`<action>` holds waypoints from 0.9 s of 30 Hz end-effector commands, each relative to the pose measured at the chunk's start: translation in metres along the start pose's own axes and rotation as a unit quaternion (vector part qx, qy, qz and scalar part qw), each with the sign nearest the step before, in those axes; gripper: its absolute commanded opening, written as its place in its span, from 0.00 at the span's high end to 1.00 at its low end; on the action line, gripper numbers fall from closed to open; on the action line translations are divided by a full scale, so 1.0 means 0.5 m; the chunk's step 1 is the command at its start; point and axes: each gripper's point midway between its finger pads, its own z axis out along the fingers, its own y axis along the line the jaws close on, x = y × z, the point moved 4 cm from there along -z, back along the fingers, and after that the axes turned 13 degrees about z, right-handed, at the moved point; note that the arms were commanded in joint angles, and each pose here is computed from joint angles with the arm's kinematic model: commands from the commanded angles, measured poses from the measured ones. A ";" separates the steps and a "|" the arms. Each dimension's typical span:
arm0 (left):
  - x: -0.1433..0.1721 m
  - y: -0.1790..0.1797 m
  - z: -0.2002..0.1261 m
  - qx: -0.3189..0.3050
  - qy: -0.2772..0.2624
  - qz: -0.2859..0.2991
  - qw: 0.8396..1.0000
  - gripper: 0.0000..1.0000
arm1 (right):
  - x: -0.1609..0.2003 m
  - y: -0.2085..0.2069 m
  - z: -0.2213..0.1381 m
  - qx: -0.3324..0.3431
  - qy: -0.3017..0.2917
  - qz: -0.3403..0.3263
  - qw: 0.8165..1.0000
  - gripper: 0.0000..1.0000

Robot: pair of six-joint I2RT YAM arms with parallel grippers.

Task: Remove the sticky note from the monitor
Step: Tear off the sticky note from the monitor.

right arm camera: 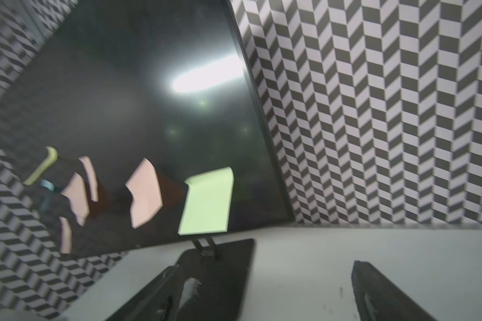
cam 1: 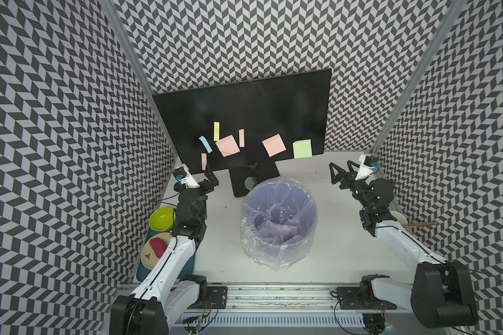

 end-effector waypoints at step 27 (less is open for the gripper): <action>-0.083 -0.217 0.011 0.334 0.104 -0.086 0.933 0.00 | 0.106 0.060 0.221 -0.096 0.123 0.250 0.956 0.47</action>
